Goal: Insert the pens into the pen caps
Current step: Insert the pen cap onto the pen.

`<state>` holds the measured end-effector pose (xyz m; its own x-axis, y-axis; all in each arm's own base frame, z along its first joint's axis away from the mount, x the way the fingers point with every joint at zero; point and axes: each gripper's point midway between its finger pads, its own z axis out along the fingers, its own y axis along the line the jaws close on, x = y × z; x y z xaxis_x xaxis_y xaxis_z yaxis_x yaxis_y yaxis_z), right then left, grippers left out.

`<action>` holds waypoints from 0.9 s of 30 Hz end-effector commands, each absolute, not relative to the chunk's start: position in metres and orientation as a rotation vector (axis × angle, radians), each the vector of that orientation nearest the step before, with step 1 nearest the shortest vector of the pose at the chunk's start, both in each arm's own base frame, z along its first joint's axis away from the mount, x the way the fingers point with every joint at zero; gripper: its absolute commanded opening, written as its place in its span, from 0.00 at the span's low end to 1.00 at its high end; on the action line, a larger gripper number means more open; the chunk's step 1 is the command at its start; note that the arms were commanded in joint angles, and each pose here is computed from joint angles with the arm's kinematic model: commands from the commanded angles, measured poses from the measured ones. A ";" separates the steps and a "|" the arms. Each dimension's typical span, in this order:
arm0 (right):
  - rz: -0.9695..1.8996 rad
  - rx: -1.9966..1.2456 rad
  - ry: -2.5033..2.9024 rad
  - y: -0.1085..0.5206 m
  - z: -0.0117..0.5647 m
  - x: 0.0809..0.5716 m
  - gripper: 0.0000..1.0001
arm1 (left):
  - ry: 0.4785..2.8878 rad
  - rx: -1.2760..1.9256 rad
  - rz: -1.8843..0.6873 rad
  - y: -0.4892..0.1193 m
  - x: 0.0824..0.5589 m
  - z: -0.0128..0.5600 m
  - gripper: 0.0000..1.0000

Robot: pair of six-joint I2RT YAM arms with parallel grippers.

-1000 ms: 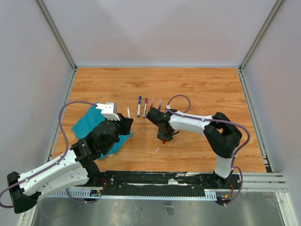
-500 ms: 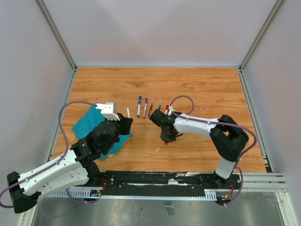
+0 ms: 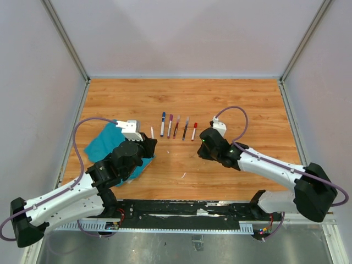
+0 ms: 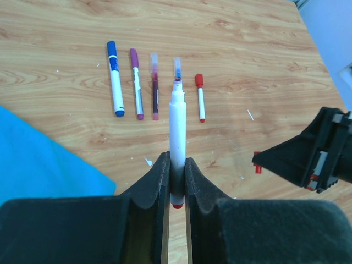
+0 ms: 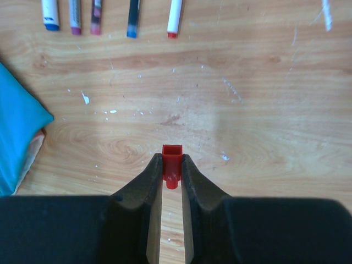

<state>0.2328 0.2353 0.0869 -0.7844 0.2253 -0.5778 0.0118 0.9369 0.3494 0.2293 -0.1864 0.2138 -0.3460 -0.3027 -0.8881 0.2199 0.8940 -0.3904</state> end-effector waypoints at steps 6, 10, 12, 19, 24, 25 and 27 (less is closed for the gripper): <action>0.350 0.147 2.166 0.194 0.139 0.266 0.01 | 1.821 -0.066 -0.577 -0.195 0.233 0.217 0.00; 0.401 0.081 2.091 0.195 0.158 0.271 0.01 | 1.821 -0.070 -0.583 -0.197 0.234 0.216 0.00; 0.398 0.066 2.074 0.194 0.164 0.272 0.01 | 1.822 -0.067 -0.586 -0.199 0.234 0.215 0.01; 0.465 0.032 2.057 0.195 0.170 0.276 0.01 | 1.828 -0.067 -0.587 -0.199 0.233 0.214 0.01; 0.544 0.058 1.991 0.195 0.185 0.280 0.01 | 1.821 -0.087 -0.585 -0.196 0.234 0.216 0.01; 0.567 0.056 1.970 0.196 0.190 0.281 0.01 | 1.818 -0.089 -0.587 -0.196 0.234 0.217 0.00; 0.595 0.058 1.941 0.197 0.197 0.282 0.01 | 1.817 -0.088 -0.590 -0.197 0.234 0.217 0.01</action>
